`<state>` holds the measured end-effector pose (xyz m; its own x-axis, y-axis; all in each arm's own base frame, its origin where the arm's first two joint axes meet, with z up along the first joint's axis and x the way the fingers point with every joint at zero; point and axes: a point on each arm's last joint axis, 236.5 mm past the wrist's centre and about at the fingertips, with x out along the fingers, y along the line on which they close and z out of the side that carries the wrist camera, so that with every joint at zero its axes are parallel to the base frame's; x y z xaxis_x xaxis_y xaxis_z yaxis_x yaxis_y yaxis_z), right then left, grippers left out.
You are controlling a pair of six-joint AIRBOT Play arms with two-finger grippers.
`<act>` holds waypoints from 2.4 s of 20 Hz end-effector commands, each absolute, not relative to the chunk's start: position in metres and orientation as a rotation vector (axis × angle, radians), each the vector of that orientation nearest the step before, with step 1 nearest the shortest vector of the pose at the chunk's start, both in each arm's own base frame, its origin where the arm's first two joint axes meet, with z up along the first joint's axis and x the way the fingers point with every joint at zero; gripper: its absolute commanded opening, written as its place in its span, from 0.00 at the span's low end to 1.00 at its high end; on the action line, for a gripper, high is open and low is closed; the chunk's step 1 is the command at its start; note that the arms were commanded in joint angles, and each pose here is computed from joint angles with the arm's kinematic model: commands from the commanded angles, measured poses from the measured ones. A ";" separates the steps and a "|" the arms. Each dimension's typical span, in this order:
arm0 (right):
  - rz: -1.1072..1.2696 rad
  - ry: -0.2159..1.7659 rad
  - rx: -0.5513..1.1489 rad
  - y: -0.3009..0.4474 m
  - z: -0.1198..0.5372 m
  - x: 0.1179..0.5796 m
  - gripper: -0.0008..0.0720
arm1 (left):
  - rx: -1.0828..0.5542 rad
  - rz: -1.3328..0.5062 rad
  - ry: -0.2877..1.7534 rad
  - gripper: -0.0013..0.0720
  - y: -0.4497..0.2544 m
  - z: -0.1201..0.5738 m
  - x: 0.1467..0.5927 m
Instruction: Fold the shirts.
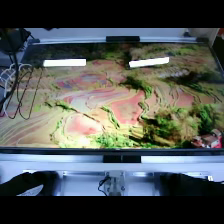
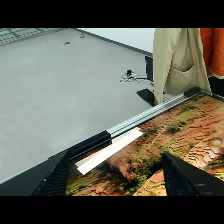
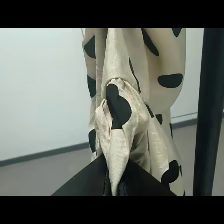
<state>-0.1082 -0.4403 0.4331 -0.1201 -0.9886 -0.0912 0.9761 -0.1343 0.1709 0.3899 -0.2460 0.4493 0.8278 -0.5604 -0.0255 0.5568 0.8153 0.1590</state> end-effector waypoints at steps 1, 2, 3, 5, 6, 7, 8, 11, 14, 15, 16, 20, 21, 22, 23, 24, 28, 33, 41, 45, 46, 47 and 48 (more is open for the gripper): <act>-1.696 -0.097 0.227 -0.438 0.432 -0.115 0.23 | 0.163 -0.595 -0.023 0.94 -0.246 0.449 0.390; -1.698 -0.110 0.215 -0.438 0.436 -0.115 0.58 | 0.163 -0.595 -0.023 0.94 -0.246 0.449 0.390; -1.699 -0.116 0.208 -0.438 0.438 -0.116 0.66 | 0.163 -0.595 -0.023 0.94 -0.246 0.449 0.390; -1.693 -0.101 0.220 -0.433 0.437 -0.112 0.66 | 0.163 -0.595 -0.022 0.94 -0.246 0.449 0.390; -1.683 -0.074 0.242 -0.427 0.433 -0.107 0.66 | 0.163 -0.595 -0.023 0.94 -0.246 0.449 0.390; -1.672 -0.046 0.268 -0.420 0.428 -0.101 0.66 | 0.163 -0.595 -0.023 0.94 -0.246 0.449 0.390; -1.655 -0.016 0.301 -0.413 0.422 -0.094 0.83 | 0.164 -0.595 -0.021 0.94 -0.246 0.448 0.391; -1.634 0.090 0.432 -0.380 0.398 -0.077 0.87 | 0.166 -0.596 -0.014 0.94 -0.248 0.445 0.394; -1.626 0.142 0.502 -0.341 0.393 -0.061 0.87 | 0.169 -0.596 -0.005 0.94 -0.250 0.441 0.397; -1.620 0.155 0.516 -0.328 0.392 -0.055 0.87 | 0.170 -0.597 0.000 0.94 -0.251 0.438 0.399; -1.608 0.177 0.539 -0.315 0.389 -0.048 0.87 | 0.171 -0.597 0.007 0.94 -0.253 0.435 0.402; -1.422 0.323 0.738 -0.272 0.351 -0.001 0.87 | 0.190 -0.606 0.077 0.93 -0.259 0.411 0.412; -1.323 0.361 0.771 -0.265 0.342 0.018 0.86 | 0.210 -0.612 0.138 0.91 -0.261 0.393 0.414; -1.224 0.418 0.777 -0.258 0.332 0.037 0.86 | 0.244 -0.610 0.220 0.86 -0.259 0.370 0.415; -1.145 0.487 0.768 -0.251 0.322 0.052 0.86 | 0.261 -0.590 0.331 0.86 -0.253 0.342 0.416; -1.051 0.567 0.754 -0.242 0.310 0.071 0.86 | 0.260 -0.530 0.476 0.86 -0.239 0.309 0.417; -0.663 0.812 0.646 -0.189 0.270 0.166 0.86 | 0.365 -0.273 0.976 0.86 -0.170 0.194 0.393; -0.417 1.197 0.311 -0.122 0.182 0.236 0.86 | 0.354 -0.174 1.222 0.87 -0.149 0.110 0.367; -0.002 1.531 0.039 -0.016 0.094 0.292 0.86 | 0.195 -0.043 1.316 0.87 -0.110 0.094 0.367; 0.059 1.562 -0.019 0.006 0.085 0.295 0.86 | 0.198 -0.045 1.317 0.87 -0.111 0.092 0.369; 0.067 1.563 -0.026 0.009 0.085 0.295 0.86 | 0.198 -0.044 1.320 0.87 -0.111 0.091 0.369; 0.070 1.562 -0.025 0.010 0.086 0.295 0.86 | 0.199 -0.044 1.322 0.87 -0.111 0.090 0.369; 0.069 1.562 -0.024 0.009 0.086 0.295 0.86 | 0.199 -0.044 1.323 0.87 -0.111 0.090 0.369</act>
<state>0.2943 0.0011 0.0893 0.0220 0.0297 -0.9993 -0.0294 0.9991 0.0290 0.3697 -0.1116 0.0919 0.2567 0.0812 -0.9631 0.1488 0.9813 0.1224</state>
